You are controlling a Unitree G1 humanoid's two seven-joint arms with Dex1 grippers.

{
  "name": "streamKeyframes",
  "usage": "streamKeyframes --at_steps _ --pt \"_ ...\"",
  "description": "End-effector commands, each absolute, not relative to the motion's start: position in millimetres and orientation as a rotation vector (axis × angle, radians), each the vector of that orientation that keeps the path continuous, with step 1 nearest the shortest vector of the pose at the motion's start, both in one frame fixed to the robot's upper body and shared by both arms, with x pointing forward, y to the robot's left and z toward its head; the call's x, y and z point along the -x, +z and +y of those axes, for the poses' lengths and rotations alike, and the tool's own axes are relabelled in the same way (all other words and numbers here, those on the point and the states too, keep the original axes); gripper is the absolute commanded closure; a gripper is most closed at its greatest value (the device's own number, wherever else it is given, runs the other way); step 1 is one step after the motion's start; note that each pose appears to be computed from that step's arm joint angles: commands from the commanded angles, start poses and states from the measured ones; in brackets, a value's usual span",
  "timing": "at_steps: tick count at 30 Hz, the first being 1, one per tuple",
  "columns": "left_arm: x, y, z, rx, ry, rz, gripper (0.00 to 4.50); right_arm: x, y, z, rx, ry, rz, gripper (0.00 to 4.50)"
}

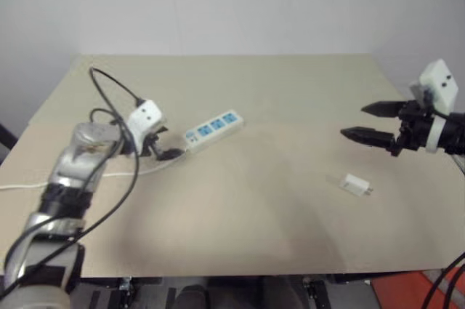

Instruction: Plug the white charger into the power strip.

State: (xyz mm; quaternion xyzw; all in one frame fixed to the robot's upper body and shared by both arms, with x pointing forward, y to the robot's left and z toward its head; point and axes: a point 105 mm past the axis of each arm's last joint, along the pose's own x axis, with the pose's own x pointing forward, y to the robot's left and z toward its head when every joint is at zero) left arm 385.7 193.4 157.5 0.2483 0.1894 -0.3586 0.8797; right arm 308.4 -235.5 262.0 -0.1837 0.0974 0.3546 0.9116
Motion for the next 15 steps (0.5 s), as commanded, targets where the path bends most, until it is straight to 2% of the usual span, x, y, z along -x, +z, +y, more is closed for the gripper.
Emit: streamKeyframes --at_steps 1,6,12,15 --pt "-399 158 195 -0.555 -0.686 0.421 0.00 -306 277 -235 0.412 0.721 0.163 0.02" --pt "-407 136 188 -0.583 -0.718 0.509 0.00 -304 276 -232 0.398 0.730 0.145 0.02" --pt "-399 121 171 -0.587 -0.827 0.561 0.00 -298 278 -232 0.379 0.731 0.131 0.02" --pt "-396 116 167 -0.595 -0.854 0.573 0.59 -297 277 -232 0.372 0.729 0.127 0.00"
